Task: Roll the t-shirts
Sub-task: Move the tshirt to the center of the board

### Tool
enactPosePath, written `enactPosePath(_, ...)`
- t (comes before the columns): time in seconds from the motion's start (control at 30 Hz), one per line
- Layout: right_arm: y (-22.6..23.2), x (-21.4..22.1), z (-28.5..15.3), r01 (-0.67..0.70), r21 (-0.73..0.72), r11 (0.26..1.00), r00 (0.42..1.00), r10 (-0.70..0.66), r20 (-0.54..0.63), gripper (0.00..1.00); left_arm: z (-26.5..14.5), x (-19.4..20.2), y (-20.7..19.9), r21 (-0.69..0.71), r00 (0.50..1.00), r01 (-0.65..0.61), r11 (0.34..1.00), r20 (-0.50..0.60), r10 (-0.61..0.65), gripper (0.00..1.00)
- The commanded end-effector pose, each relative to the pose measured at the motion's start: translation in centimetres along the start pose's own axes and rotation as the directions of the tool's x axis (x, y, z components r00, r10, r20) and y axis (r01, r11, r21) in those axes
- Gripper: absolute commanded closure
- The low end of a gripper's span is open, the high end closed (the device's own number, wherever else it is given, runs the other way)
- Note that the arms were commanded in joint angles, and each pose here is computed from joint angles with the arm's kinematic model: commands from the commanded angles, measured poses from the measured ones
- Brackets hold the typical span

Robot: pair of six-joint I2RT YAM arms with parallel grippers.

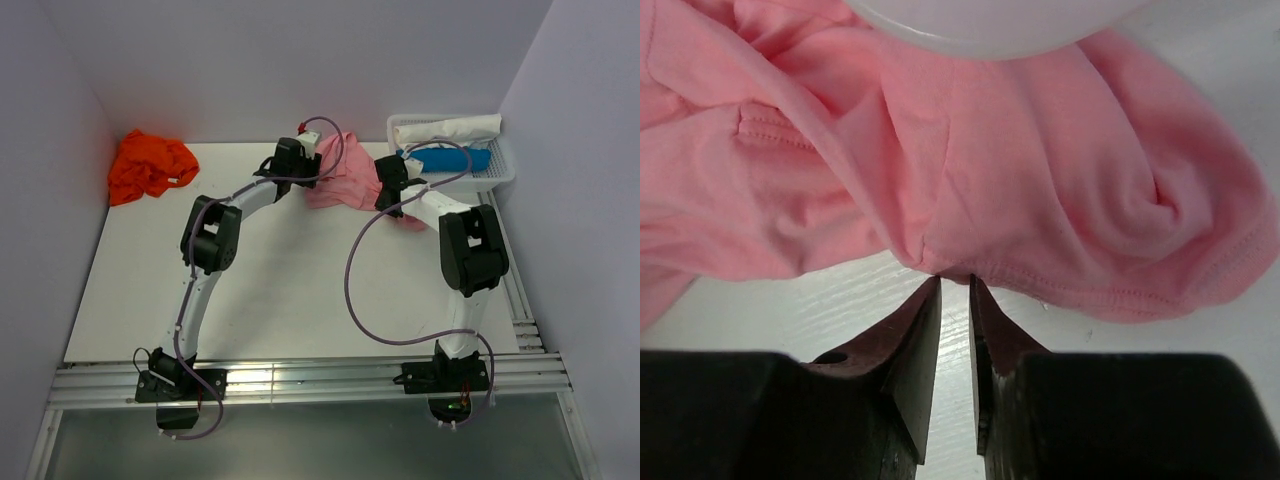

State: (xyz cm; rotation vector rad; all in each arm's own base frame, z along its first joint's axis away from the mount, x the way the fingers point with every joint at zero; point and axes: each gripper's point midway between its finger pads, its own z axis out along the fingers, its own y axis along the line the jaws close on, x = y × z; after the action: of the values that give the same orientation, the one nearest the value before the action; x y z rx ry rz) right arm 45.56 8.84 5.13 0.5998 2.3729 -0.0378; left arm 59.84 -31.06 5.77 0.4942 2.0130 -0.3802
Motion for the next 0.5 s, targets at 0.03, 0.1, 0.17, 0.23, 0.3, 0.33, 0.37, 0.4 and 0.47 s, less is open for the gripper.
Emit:
enactPosePath(0.03, 1.2, -1.4, -0.4, -0.011, -0.017, 1.000, 1.000, 0.012, 0.028, 0.76, 0.3, -3.0, -0.6, 0.004, 0.996, -0.030, 1.000, 0.081, 0.029, 0.52)
enactPosePath(0.1, 1.3, -1.4, -0.4, -0.011, -0.015, 1.000, 1.000, 0.012, 0.029, 0.79, 0.4, -3.0, -0.7, 0.009, 0.996, -0.031, 0.999, 0.079, 0.030, 0.63)
enactPosePath(0.17, 1.2, -1.5, -0.3, -0.011, -0.010, 1.000, 0.999, 0.011, 0.031, 0.82, 0.5, -3.1, -0.8, 0.013, 0.996, -0.036, 0.999, 0.082, 0.035, 0.74)
enactPosePath(0.23, 1.2, -1.8, -0.4, -0.005, -0.006, 1.000, 0.999, 0.005, 0.035, 0.84, 0.4, -3.6, -0.9, 0.019, 0.995, -0.037, 0.999, 0.088, 0.035, 0.88)
enactPosePath(0.3, 1.3, -2.1, -0.6, 0.000, -0.004, 1.000, 0.999, 0.000, 0.040, 0.90, 0.2, -3.8, -1.0, 0.023, 0.995, -0.042, 0.999, 0.092, 0.040, 1.00)
enactPosePath(0.33, 1.3, -2.2, -0.6, 0.000, -0.003, 1.000, 0.999, 0.000, 0.041, 0.93, 0.1, -3.9, -0.9, 0.023, 0.995, -0.043, 0.999, 0.093, 0.041, 1.00)
enactPosePath(0.37, 1.4, -2.3, -0.7, 0.001, -0.003, 1.000, 0.999, -0.001, 0.042, 0.99, -0.1, -4.4, -1.0, 0.023, 0.993, -0.050, 0.998, 0.104, 0.048, 1.00)
enactPosePath(0.4, 1.4, -2.6, -0.9, -0.001, -0.005, 1.000, 0.999, 0.001, 0.046, 1.00, -0.3, -4.4, -1.1, 0.024, 0.993, -0.053, 0.998, 0.104, 0.050, 1.00)
enactPosePath(0.47, 1.5, -2.8, -1.1, -0.001, -0.006, 1.000, 0.999, 0.001, 0.051, 1.00, -0.7, -5.2, -0.9, 0.018, 0.992, -0.052, 0.998, 0.116, 0.050, 1.00)
